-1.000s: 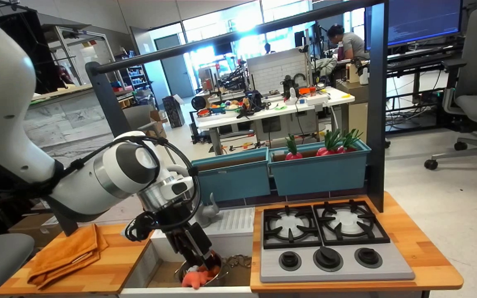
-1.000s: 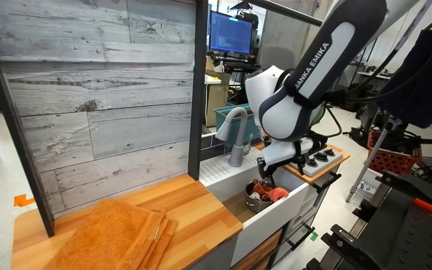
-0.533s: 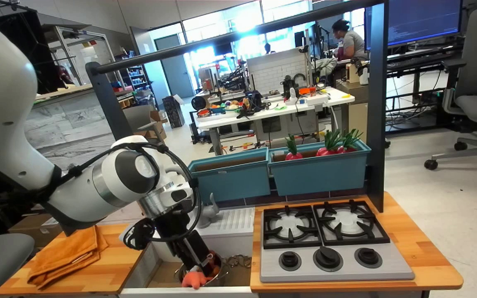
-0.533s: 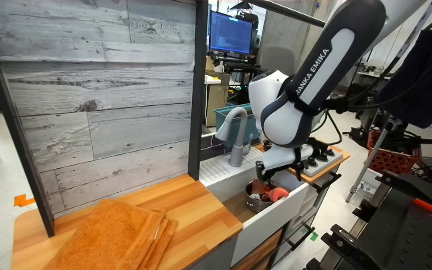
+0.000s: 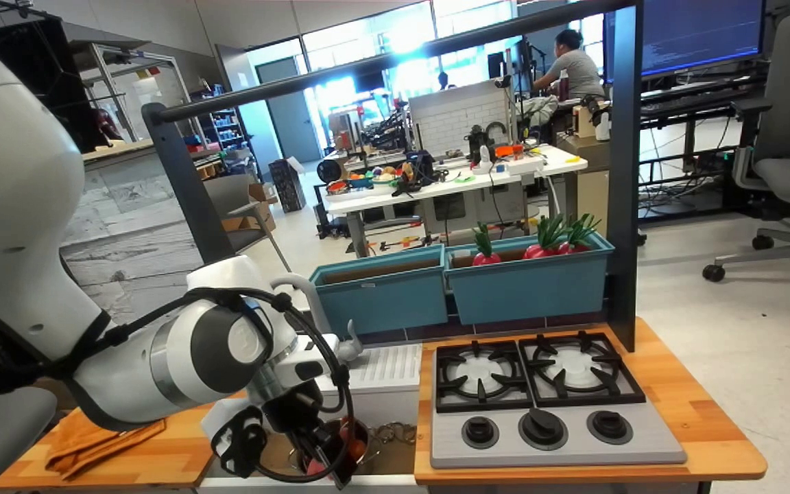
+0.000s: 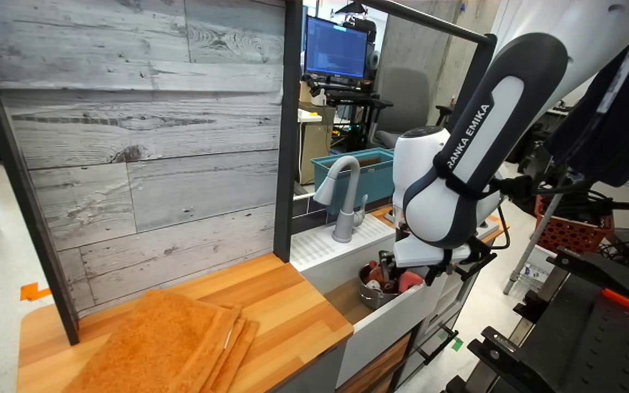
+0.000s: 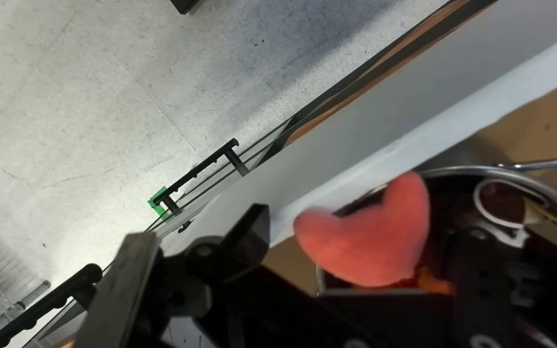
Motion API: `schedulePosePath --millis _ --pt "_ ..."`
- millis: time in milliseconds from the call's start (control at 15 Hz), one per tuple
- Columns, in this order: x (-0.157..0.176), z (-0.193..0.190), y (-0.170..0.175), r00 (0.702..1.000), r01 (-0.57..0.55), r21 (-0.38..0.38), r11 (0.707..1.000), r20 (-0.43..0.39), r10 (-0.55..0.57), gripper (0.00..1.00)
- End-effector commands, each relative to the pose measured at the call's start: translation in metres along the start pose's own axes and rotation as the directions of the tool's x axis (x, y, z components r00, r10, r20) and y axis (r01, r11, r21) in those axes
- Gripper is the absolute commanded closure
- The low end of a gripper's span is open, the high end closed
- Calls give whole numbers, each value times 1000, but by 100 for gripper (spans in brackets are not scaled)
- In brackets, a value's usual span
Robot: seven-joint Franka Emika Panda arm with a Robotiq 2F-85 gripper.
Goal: Remove all the toys from the pot and put them on the stove, then take the towel and clean the base top on the left
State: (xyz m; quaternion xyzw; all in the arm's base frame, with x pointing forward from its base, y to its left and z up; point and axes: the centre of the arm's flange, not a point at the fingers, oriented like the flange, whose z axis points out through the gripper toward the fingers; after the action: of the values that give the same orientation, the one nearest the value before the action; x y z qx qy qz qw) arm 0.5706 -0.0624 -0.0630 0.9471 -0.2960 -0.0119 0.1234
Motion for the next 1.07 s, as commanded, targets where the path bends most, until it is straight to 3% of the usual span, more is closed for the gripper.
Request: schedulePosePath --millis 0,333,400,800,1000 --pt "-4 1 7 1000 4 74 997 -17 -3 56" --pt "-7 -9 8 998 25 126 992 -52 -18 96" --pt "-8 -15 8 998 30 139 990 -59 -22 99" --pt "9 -97 39 999 -9 125 992 -38 14 99" --pt "45 -143 66 987 -148 127 981 -41 155 98"
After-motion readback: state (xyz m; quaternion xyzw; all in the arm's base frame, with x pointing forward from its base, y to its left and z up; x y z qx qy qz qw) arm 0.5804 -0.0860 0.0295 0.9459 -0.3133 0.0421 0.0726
